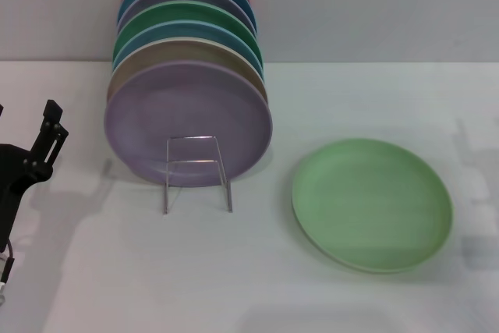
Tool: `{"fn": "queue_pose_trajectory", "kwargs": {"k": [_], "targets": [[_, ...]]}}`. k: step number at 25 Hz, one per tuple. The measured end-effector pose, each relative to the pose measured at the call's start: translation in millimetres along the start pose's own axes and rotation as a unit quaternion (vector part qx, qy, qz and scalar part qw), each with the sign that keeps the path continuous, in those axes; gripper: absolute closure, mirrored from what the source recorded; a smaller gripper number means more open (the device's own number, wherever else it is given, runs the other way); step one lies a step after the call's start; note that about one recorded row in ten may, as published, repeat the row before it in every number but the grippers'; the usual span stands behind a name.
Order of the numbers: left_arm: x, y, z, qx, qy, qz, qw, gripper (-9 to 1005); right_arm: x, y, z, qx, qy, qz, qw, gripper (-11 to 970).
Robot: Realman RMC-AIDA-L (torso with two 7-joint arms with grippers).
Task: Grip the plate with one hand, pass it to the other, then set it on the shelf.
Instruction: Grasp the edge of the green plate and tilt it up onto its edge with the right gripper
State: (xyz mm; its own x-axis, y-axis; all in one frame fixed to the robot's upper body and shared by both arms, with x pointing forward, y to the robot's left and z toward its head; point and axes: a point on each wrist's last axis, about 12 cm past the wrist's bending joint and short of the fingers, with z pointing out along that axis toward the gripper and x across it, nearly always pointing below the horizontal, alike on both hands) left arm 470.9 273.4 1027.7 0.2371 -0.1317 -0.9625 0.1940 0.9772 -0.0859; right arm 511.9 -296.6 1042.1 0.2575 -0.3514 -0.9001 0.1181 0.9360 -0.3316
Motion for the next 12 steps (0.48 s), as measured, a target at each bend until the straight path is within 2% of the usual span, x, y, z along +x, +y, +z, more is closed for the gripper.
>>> {"fn": "queue_pose_trajectory", "kwargs": {"k": [2, 6, 12], "targets": [[0, 0.2, -1, -0.001, 0.001, 0.000, 1.000, 167, -2, -0.5, -2, 0.016, -0.002, -0.027, 1.000, 280], [0, 0.5, -2, -0.002, 0.002, 0.000, 1.000, 168, -4, 1.4, -7, 0.038, 0.003, -0.031, 0.999, 280], [1, -0.6, -3, 0.003, 0.003, 0.000, 1.000, 171, -2, 16.2, 0, 0.036, 0.069, 0.035, 0.996, 281]]}}
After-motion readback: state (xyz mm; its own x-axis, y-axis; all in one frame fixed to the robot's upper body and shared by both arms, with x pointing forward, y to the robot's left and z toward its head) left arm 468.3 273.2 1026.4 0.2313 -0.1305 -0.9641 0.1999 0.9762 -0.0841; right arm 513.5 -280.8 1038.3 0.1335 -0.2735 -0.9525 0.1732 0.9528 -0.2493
